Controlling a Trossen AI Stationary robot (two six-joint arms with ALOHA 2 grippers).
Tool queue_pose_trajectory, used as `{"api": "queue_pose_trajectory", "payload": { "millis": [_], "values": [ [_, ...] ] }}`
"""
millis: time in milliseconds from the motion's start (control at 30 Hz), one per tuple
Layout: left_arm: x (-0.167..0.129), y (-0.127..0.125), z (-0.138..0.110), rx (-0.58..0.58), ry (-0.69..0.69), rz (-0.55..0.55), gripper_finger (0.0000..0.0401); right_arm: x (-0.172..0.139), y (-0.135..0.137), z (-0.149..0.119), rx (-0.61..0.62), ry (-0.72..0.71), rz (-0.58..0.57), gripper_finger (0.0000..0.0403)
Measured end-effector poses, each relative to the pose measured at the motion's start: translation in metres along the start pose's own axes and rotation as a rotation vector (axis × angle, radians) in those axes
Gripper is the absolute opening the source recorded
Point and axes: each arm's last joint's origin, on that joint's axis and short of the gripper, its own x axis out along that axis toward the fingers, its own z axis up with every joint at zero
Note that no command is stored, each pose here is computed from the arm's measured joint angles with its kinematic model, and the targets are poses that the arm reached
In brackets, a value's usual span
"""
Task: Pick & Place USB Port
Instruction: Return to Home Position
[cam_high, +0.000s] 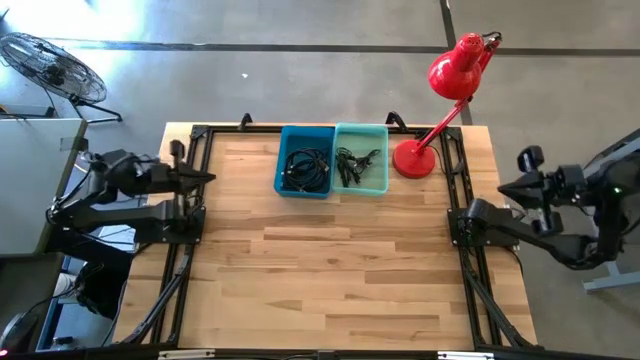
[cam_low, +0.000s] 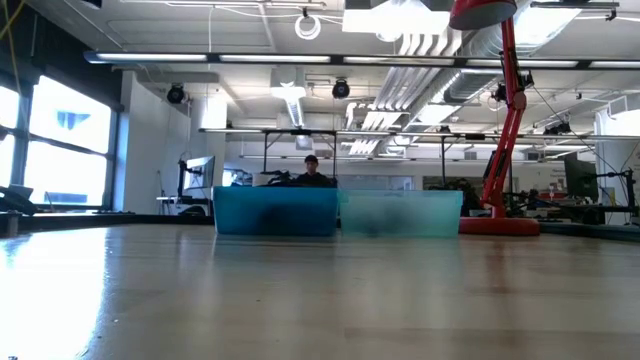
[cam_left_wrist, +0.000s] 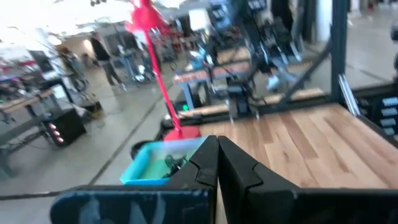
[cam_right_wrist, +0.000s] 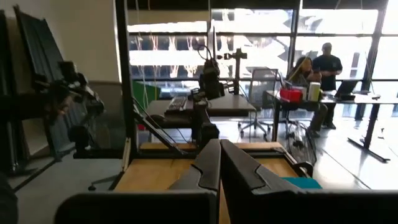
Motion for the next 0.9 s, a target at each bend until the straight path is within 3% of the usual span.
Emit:
{"api": "queue_pose_trajectory", "payload": {
  "millis": [167, 267, 433, 600, 900],
  "values": [
    [-0.017, -0.001, -0.008, -0.025, -0.079, 0.053, 0.0001, -0.013, 0.005, -0.032, 0.054, -0.042, -0.019, 0.0000],
    [-0.017, -0.005, -0.023, -0.032, -0.083, 0.053, 0.0001, 0.001, -0.001, -0.041, 0.117, -0.002, -0.003, 0.0000],
    [-0.003, -0.010, -0.045, -0.037, -0.016, 0.031, 0.0001, 0.029, -0.016, -0.057, 0.111, -0.028, 0.066, 0.0000],
    [0.014, -0.014, -0.058, -0.062, -0.072, 0.015, 0.0001, 0.051, -0.029, -0.074, 0.124, -0.115, 0.102, 0.0000],
    [0.041, -0.024, -0.095, -0.141, -0.135, -0.031, 0.0001, 0.080, -0.051, -0.117, 0.202, -0.152, 0.060, 0.0000]
  ]
}}
